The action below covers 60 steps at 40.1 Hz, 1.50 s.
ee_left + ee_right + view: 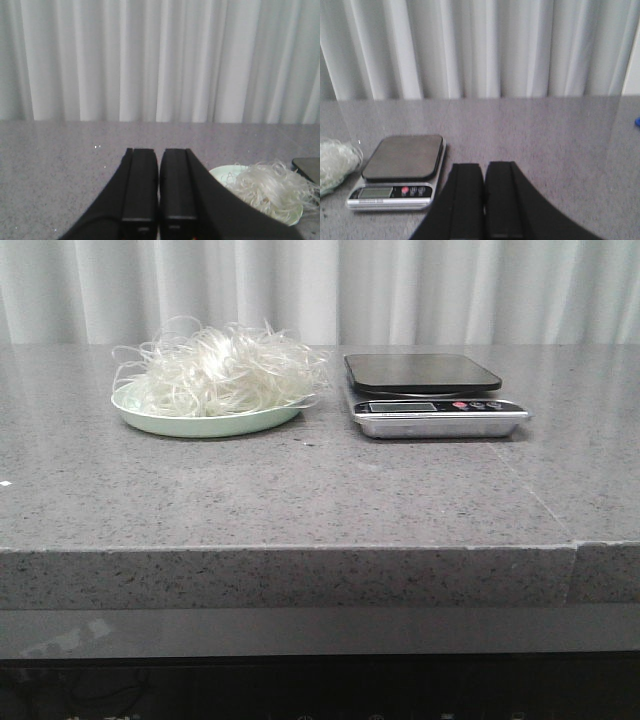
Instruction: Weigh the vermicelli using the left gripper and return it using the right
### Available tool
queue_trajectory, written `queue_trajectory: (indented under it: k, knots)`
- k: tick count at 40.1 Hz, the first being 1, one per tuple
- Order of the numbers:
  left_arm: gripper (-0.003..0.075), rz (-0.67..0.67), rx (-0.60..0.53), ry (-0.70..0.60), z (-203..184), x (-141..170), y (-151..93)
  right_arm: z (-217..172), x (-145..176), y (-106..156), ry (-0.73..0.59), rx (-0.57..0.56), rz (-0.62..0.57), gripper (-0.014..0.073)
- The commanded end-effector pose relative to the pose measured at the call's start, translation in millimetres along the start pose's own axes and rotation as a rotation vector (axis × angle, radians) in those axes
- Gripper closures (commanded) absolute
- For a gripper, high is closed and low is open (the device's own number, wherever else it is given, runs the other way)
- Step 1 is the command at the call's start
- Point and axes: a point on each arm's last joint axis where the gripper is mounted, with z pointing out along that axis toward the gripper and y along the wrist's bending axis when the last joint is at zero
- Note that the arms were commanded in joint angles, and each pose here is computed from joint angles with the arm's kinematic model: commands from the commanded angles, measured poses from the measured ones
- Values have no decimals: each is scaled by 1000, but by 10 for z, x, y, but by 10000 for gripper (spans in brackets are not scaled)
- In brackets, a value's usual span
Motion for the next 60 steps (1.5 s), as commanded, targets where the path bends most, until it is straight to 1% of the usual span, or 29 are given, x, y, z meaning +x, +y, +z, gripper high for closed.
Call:
queue_trajectory:
  k: [1, 10, 15, 27, 34, 36, 37, 39, 40, 42, 43, 44, 46, 48, 53, 60]
  knots:
    - [566, 0, -1, 0, 147, -111, -7, 129, -112, 1, 20, 11, -3, 431]
    - [566, 1, -13, 192, 407, 59, 4, 457, 66, -16, 240, 28, -2, 431]
    - [566, 1, -17, 263, 492, 129, 8, 597, 124, -22, 301, 33, -2, 431]
    - [566, -1, -20, 320, 614, 194, 10, 761, 231, -33, 403, 42, -1, 431]
    - [559, -8, -19, 341, 654, 218, 8, 779, 251, -35, 423, 43, -1, 420]
    - [533, -8, -19, 343, 664, 221, 9, 779, 251, -35, 423, 43, -3, 382]
    - [514, -8, -19, 348, 675, 227, 9, 779, 251, -35, 423, 42, -5, 349]
    - [448, -8, -20, 350, 681, 231, 9, 779, 251, -35, 423, 40, -17, 281]
    - [414, -8, -20, 350, 681, 231, 9, 779, 251, -35, 423, 39, -22, 231]
    - [314, -8, -19, 348, 682, 229, 9, 780, 249, -34, 421, 38, -26, 145]
    - [278, -8, -19, 348, 682, 229, 9, 781, 248, -34, 419, 37, -26, 100]
    - [235, -8, -19, 346, 682, 227, 9, 781, 248, -34, 419, 37, -26, 71]
    - [191, -8, -19, 344, 683, 225, 9, 781, 248, -34, 419, 37, -26, 22]
    - [174, -8, -19, 344, 683, 225, 9, 781, 248, -34, 419, 37, -26, 5]
    - [174, -8, -14, 335, 695, 219, 3, 780, 249, -34, 421, 38, -26, 6]
    - [174, 24, 66, 317, 815, 229, -104, 780, 249, -34, 421, 38, -26, 6]
